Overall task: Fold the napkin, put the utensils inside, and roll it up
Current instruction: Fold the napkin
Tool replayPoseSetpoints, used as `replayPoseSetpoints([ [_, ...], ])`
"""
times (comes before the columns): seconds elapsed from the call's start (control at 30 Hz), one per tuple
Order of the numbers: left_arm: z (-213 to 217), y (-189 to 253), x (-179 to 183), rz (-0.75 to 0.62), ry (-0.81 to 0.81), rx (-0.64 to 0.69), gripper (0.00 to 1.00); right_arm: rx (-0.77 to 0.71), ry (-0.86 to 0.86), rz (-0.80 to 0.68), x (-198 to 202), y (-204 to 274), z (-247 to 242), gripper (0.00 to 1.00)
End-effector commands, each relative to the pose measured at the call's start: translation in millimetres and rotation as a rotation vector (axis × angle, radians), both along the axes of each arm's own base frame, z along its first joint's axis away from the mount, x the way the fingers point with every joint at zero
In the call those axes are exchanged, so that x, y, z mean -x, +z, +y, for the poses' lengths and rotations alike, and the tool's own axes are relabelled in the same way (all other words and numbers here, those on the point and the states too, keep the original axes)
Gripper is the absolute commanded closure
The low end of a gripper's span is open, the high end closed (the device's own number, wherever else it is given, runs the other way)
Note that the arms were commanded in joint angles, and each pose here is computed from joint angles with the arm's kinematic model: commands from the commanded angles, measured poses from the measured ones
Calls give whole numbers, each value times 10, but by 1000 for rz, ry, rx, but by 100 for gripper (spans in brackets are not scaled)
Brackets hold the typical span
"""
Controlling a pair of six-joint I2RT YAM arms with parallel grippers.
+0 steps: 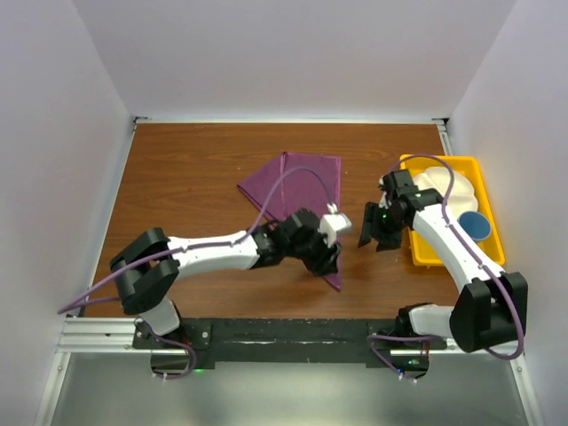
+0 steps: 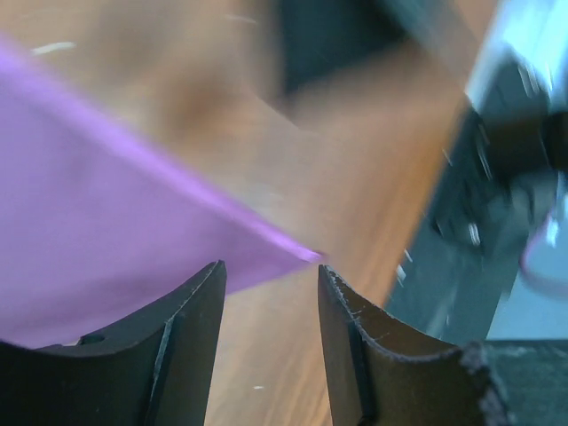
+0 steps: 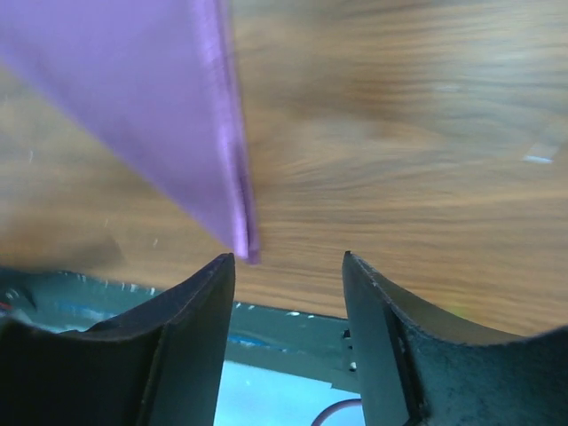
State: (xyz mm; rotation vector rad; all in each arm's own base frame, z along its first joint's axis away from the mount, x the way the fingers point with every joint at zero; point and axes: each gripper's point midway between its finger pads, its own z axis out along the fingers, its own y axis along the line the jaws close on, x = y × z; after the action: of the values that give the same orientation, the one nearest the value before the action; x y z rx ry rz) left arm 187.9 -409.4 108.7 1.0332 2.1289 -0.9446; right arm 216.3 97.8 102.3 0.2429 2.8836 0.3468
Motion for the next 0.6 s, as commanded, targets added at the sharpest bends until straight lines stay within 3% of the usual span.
replayPoseSetpoints([
  [0.0,-87,18,100,-318,-132,-31,48,90,-118,-74,-101,307,-372,43],
  [0.23,-245,-229,257,-544,-251,-110,43,78,-138,-101,-72,460,-466,43],
  [0.57,-298,-639,405,-606,-345,-211,42,42,-139,-107,61,519,-434,43],
])
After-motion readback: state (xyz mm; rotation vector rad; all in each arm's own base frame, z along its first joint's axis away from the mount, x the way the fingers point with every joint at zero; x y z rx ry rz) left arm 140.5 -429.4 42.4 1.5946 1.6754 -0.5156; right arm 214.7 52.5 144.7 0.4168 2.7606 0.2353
